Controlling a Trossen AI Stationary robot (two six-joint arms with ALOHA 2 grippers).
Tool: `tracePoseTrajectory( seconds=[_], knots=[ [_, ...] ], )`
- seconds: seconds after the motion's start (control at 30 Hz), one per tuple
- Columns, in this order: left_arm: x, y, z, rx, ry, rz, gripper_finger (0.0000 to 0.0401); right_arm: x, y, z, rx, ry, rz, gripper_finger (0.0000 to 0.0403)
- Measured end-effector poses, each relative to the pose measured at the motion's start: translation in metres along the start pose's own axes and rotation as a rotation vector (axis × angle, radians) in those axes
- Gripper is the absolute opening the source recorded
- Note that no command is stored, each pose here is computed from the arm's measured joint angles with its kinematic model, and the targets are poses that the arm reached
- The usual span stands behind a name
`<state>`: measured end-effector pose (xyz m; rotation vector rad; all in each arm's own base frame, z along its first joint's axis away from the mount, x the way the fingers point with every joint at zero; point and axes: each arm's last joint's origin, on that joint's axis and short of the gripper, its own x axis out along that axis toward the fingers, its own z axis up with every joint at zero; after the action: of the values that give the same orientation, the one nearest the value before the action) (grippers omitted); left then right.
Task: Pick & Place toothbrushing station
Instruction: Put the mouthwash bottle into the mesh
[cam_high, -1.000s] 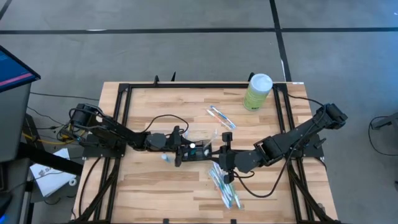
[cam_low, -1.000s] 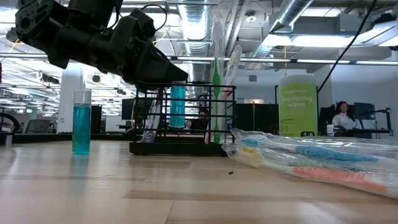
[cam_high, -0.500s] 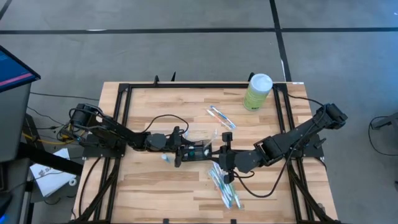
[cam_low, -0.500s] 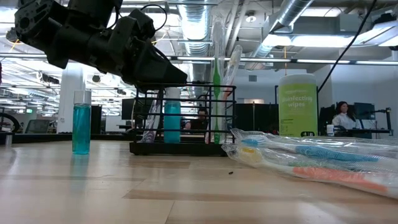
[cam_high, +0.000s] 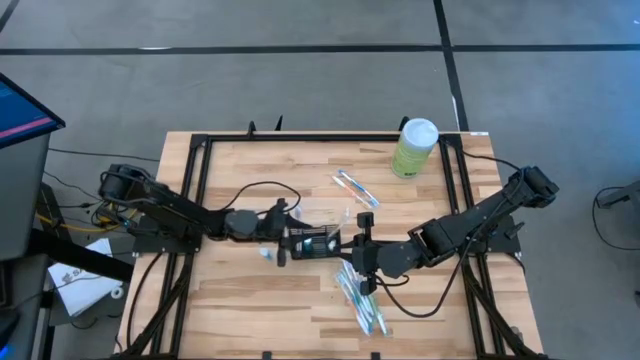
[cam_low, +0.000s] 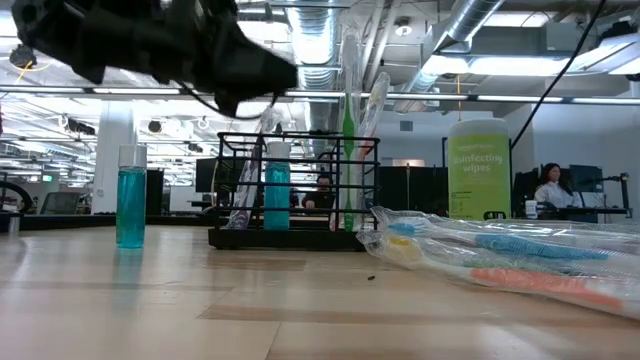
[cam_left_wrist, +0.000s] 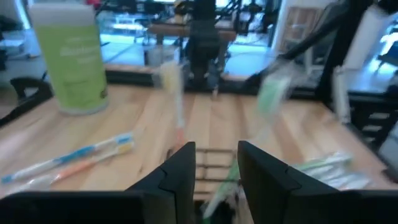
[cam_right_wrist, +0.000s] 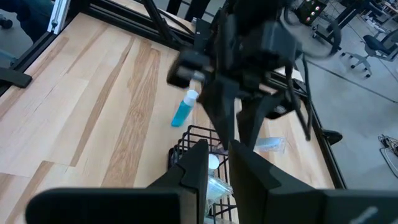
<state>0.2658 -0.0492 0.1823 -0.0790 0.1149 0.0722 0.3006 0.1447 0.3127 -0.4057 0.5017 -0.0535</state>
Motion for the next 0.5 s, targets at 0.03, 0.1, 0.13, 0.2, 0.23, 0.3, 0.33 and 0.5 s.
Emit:
tracePoseTrajectory(
  seconds=[0.03, 0.1, 0.13, 0.2, 0.23, 0.3, 0.33, 0.5],
  knots=[
    [-0.002, -0.002, 0.003, 0.002, -0.002, -0.016, 0.0112, 0.0, 0.0, 0.0, 0.0, 0.0, 0.0, 0.0054],
    [-0.007, -0.006, 0.005, 0.024, 0.016, -0.048, 0.0112, 0.0, 0.0, 0.0, 0.0, 0.0, 0.0, 0.0054],
    [-0.01, -0.007, 0.006, 0.031, 0.024, -0.056, 0.0112, 0.0, 0.0, 0.0, 0.0, 0.0, 0.001, 0.0054],
    [-0.016, -0.009, 0.007, 0.04, 0.048, -0.068, 0.0112, 0.0, 0.0, 0.0, 0.002, 0.0, 0.004, 0.0054],
    [-0.02, -0.01, 0.008, 0.046, 0.064, -0.074, 0.0112, 0.0, 0.0, 0.0, 0.005, 0.0, 0.004, 0.0054],
    [-0.026, -0.012, 0.009, 0.054, 0.083, -0.088, 0.0112, 0.0, 0.0, 0.0, 0.004, 0.002, 0.004, 0.0054],
    [-0.031, -0.013, 0.009, 0.057, 0.088, -0.097, 0.0112, 0.0, 0.0, -0.001, 0.001, 0.006, 0.005, 0.0054],
    [-0.054, -0.016, 0.0, 0.07, 0.102, -0.152, 0.0112, 0.0, 0.0, -0.001, 0.003, 0.007, 0.005, 0.0054]
  ],
)
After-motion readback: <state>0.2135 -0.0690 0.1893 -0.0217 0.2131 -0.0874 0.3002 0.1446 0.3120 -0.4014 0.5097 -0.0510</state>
